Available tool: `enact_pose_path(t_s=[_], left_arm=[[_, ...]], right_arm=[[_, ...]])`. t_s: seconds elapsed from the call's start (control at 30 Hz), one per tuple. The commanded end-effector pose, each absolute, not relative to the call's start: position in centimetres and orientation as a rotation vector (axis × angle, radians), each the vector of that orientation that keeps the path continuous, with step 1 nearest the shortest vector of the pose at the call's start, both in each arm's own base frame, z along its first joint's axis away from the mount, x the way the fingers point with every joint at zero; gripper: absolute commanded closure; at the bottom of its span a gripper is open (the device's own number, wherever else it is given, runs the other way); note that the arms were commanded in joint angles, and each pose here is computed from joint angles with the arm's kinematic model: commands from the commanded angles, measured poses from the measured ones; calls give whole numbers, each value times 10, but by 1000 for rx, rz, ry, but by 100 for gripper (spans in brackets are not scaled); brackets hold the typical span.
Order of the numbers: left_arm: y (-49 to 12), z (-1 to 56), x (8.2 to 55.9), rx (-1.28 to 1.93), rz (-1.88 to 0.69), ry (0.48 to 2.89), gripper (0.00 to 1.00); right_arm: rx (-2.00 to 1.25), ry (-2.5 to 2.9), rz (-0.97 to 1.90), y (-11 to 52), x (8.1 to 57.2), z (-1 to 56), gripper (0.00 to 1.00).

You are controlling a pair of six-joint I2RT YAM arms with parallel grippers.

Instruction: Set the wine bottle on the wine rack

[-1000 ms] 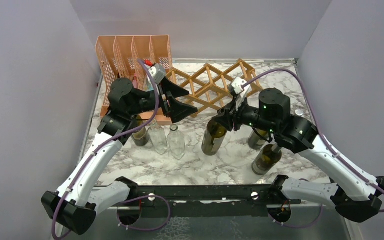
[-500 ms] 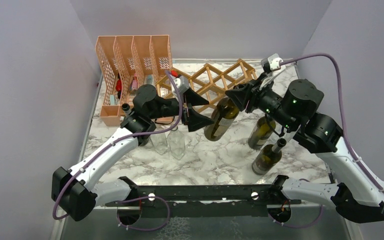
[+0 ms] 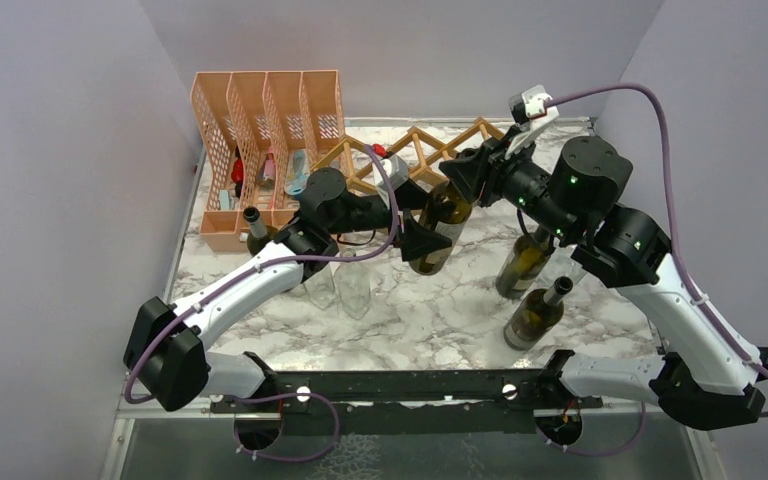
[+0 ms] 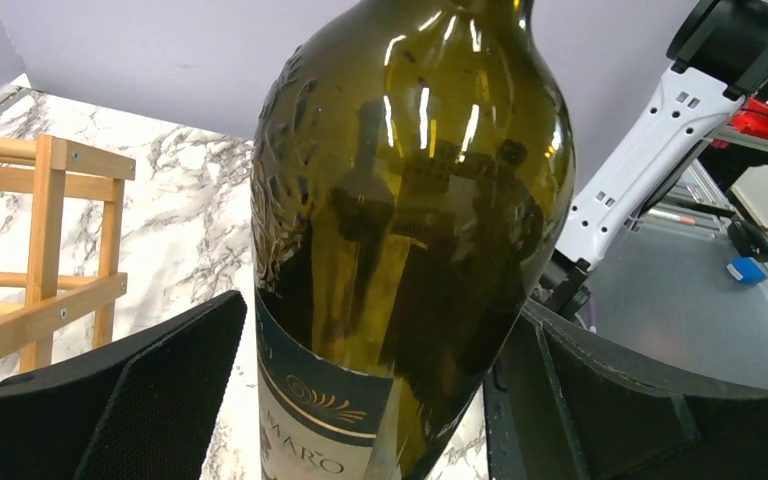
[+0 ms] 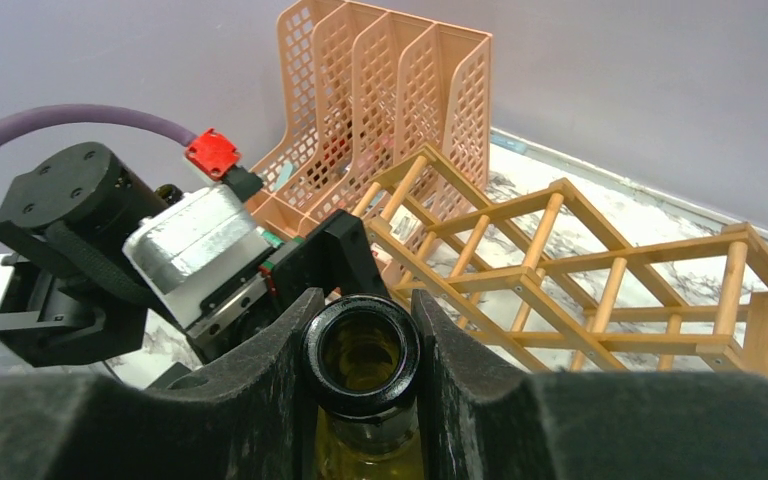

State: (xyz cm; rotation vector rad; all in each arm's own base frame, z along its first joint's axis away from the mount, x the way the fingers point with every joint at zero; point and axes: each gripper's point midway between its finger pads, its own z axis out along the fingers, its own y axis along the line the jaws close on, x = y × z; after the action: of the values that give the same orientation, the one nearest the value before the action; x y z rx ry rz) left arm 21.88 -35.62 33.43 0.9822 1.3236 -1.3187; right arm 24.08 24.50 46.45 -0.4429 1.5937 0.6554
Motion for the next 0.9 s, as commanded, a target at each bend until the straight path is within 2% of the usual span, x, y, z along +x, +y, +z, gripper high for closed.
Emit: enact_pose_path(t_s=[0.0,0.4,0.5,0.53,0.57,0.6,0.63,0.67,0.7,0.8,0.87], left_arm=[[-363,362,225,983,-1291,1206,1],[-364,350,208,1044,-1286,1136,3],[-362,347,209,1037,-1262,1132,15],[-360,348,211,1027,-1245,1127,24],[-359,349,213,1018,-1225,1122,37],[-358,350,214,1016,-1205,1113,47],[-357,352,214,1029,-1184,1089,64],[-356,355,214,1039,-1161,1066,89],[-354,359,217,1031,-1129,1050,100],[-349,370,223,1045,-1014,970,100],[-345,376,225,1084,-920,889,100]], right_arm=[[-433,1360,802,249,221,539,99],[-575,1242,938,259,187,548,99],[-570,1242,945,256,184,549,99],[-564,1247,947,255,183,549,99],[-559,1260,951,254,182,547,97],[-560,1278,954,253,181,546,87],[-567,1300,957,253,180,543,73],[-576,1329,960,253,179,538,62],[-582,1363,957,253,178,532,52],[-583,1451,929,246,178,513,28],[-582,1483,914,240,175,502,22]])
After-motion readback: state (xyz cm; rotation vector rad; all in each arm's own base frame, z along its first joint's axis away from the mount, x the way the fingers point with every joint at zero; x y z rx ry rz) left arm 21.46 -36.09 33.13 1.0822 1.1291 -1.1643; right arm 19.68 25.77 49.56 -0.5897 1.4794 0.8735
